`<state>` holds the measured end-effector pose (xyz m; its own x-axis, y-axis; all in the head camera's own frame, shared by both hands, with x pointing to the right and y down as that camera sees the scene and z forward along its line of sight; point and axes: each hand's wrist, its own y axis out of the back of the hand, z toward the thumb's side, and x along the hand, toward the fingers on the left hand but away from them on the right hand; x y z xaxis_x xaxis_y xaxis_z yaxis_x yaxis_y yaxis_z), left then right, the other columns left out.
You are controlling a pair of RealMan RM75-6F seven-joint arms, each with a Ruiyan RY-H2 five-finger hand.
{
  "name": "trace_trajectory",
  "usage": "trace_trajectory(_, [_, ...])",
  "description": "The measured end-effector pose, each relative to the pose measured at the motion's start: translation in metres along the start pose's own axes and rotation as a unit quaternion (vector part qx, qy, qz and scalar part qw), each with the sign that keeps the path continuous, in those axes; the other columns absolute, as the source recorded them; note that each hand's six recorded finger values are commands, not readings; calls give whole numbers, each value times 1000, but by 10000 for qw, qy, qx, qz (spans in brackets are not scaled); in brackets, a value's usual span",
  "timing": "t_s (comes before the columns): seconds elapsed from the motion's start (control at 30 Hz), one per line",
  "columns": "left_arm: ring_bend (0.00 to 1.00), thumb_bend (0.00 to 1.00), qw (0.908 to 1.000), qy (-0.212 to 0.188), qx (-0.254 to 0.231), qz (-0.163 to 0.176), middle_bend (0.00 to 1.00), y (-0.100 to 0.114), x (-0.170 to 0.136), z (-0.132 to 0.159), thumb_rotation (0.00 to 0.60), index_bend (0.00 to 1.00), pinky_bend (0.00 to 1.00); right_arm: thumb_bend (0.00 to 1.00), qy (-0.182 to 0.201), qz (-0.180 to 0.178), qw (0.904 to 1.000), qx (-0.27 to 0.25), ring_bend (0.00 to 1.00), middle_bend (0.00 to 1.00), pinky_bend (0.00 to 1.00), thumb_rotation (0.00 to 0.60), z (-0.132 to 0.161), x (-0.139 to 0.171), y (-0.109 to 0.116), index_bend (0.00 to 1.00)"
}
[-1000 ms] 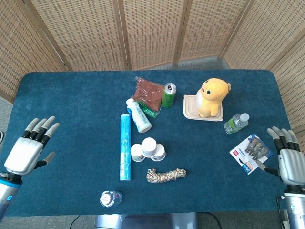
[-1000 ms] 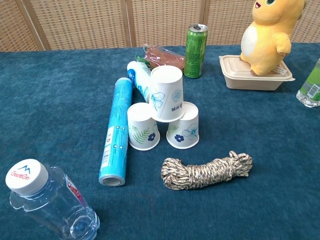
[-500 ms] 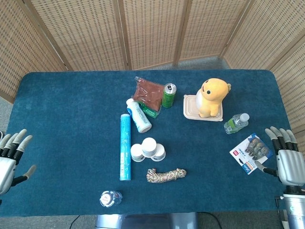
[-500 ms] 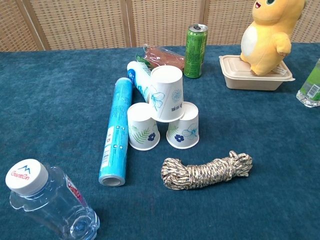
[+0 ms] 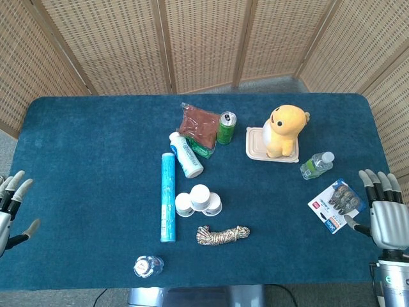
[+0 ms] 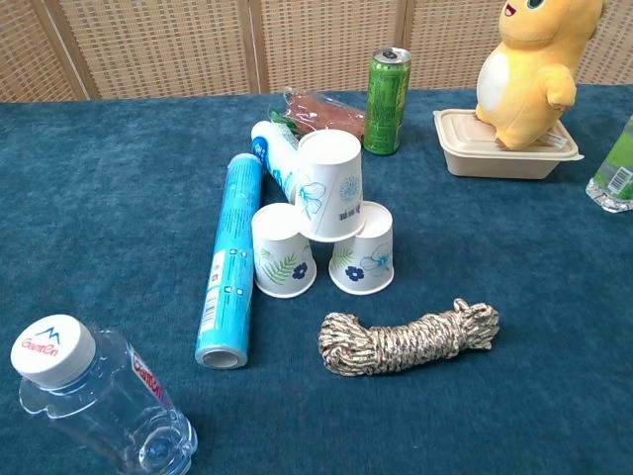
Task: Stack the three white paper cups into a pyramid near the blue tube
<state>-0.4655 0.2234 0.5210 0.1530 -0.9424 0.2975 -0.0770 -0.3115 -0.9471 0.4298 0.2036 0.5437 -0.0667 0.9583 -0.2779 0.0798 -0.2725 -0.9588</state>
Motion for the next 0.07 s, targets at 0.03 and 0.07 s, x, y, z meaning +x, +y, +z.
trace_trajectory(0.03, [0, 333, 10000, -24, -15, -13, 0, -1, 0, 2, 600, 20, 0, 0, -14, 3, 10000, 17, 0, 0, 0, 600, -1, 0, 0, 0])
trace_trajectory(0.07, [0, 333, 10000, -48, -13, -22, 0, -1, 0, 3, 600, 20, 0, 0, -27, 8, 10000, 32, 0, 0, 0, 600, -1, 1, 0, 0])
